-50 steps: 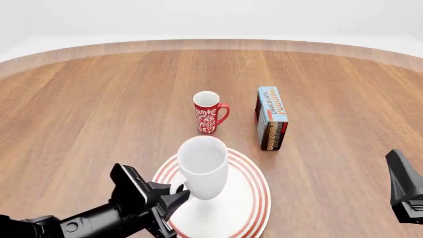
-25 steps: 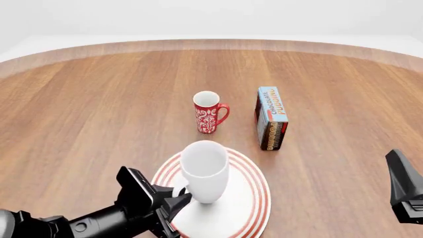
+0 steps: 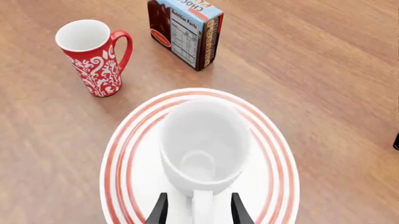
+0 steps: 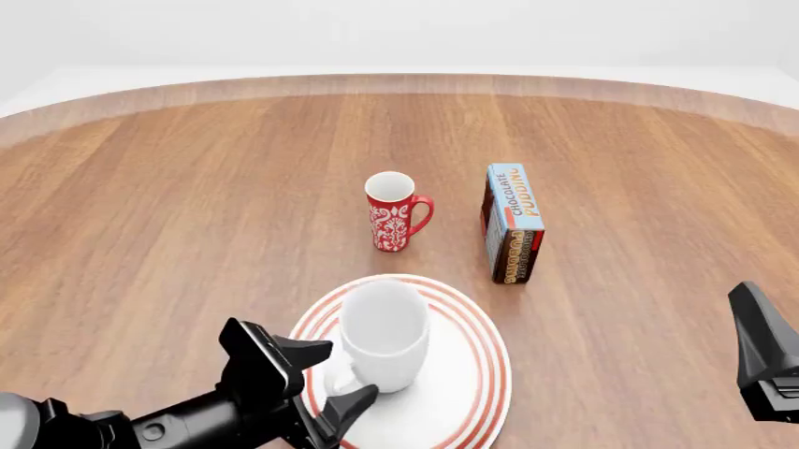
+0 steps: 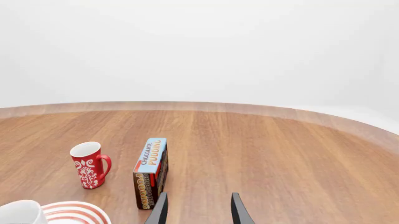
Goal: Pick up the white mug and put it on the plate, and put the chocolate pudding to the right of the plate.
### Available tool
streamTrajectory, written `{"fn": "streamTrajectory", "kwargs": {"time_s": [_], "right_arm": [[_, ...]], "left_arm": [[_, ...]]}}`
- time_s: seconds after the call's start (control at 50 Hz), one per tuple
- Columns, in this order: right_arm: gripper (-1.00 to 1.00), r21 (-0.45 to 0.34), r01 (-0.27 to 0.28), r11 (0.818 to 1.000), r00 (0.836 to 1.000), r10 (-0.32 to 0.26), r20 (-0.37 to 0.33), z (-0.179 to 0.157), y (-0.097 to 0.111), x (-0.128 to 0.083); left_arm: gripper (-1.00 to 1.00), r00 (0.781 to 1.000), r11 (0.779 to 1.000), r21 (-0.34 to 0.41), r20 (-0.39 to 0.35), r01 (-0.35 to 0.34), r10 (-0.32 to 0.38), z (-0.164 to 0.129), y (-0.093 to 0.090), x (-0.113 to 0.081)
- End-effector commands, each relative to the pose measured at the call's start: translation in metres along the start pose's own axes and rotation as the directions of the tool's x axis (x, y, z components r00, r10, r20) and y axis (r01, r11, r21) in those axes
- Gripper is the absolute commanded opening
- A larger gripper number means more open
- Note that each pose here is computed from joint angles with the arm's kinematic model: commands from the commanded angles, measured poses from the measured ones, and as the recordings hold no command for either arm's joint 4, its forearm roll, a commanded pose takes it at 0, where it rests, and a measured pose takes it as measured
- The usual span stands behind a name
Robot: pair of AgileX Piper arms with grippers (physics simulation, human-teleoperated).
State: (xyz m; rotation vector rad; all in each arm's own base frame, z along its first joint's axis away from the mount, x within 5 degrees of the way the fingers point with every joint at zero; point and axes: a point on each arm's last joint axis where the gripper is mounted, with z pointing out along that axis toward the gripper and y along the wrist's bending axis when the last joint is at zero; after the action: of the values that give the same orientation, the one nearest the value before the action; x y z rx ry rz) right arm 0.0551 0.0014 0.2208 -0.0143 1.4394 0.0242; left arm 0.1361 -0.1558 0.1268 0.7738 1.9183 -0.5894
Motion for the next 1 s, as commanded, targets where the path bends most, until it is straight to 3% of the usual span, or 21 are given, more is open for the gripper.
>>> {"fn": "streamTrajectory", "kwargs": {"time_s": [0.02,0.7,1.0], "right_arm": [[1.0,0.0,0.0,1.0,1.0,0.0,0.0,0.0,0.0,0.0],[1.0,0.0,0.0,1.0,1.0,0.0,0.0,0.0,0.0,0.0],[1.0,0.001,0.0,1.0,1.0,0.0,0.0,0.0,0.0,0.0]], "left_arm": [[1.0,1.0,1.0,0.005,0.002,0.001,-0.001,0.0,-0.001,0.0],[1.0,0.998,1.0,0.014,0.053,-0.021,0.02,-0.028,-0.004,-0.022],[1.0,0.993,0.998,0.027,0.098,-0.064,0.061,-0.047,-0.009,-0.045]]}}
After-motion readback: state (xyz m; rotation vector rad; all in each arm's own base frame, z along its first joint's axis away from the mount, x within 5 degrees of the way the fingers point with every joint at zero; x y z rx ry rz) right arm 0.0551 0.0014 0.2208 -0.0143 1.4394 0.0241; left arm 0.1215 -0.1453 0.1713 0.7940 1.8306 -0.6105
